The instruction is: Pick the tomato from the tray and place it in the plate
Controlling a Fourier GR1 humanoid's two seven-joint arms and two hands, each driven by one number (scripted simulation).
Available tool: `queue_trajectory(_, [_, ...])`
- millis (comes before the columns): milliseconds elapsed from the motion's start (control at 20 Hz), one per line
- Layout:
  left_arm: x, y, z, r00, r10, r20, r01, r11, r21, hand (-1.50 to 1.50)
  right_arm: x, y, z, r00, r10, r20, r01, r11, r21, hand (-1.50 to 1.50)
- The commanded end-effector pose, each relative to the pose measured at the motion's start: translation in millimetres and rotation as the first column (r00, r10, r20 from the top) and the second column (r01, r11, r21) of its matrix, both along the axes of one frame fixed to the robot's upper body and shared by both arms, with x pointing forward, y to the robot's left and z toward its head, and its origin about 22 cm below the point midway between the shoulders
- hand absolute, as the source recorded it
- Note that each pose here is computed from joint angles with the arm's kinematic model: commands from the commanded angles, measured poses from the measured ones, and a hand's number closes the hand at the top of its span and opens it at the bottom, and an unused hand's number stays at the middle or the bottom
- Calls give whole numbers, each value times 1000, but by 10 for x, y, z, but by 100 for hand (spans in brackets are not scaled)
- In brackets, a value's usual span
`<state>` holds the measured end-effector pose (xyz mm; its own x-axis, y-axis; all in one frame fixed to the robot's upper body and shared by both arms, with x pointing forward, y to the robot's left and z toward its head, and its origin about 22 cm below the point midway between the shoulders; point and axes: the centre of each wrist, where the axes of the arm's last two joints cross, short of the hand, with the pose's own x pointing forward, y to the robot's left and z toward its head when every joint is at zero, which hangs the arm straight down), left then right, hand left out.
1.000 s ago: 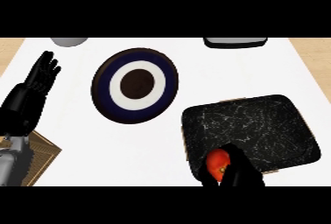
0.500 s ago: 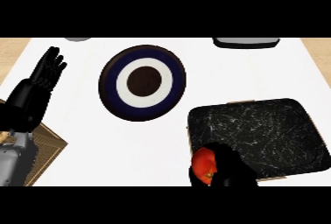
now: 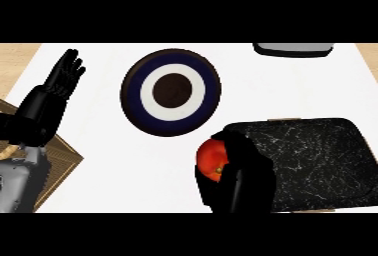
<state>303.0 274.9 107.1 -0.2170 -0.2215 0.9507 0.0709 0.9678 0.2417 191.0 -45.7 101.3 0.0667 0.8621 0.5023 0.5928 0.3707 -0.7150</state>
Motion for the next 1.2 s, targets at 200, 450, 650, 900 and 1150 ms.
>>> queue_trajectory(200, [75, -173, 19, 999, -34, -5, 34, 999, -14, 0, 703, 144, 399, 990, -100, -101, 120, 967, 223, 150])
queue_trajectory(450, [84, -126, 0, 999, -49, 1, 49, 999, -6, 0, 1170, 151, 205, 971, -162, -176, 193, 965, 178, 150])
queue_trajectory(650, [109, -209, 38, 998, -69, -2, 69, 998, -3, 0, 1488, 203, 282, 964, -172, -203, 207, 965, 163, 150])
queue_trajectory(900, [125, -265, 35, 998, -68, 12, 68, 998, -17, 0, 1741, 69, 218, 951, -195, -238, 260, 923, 283, 150])
queue_trajectory(1150, [213, -352, 160, 994, -107, 19, 107, 994, 0, 0, 1958, 4, 140, 962, -154, -226, 226, 914, 338, -150])
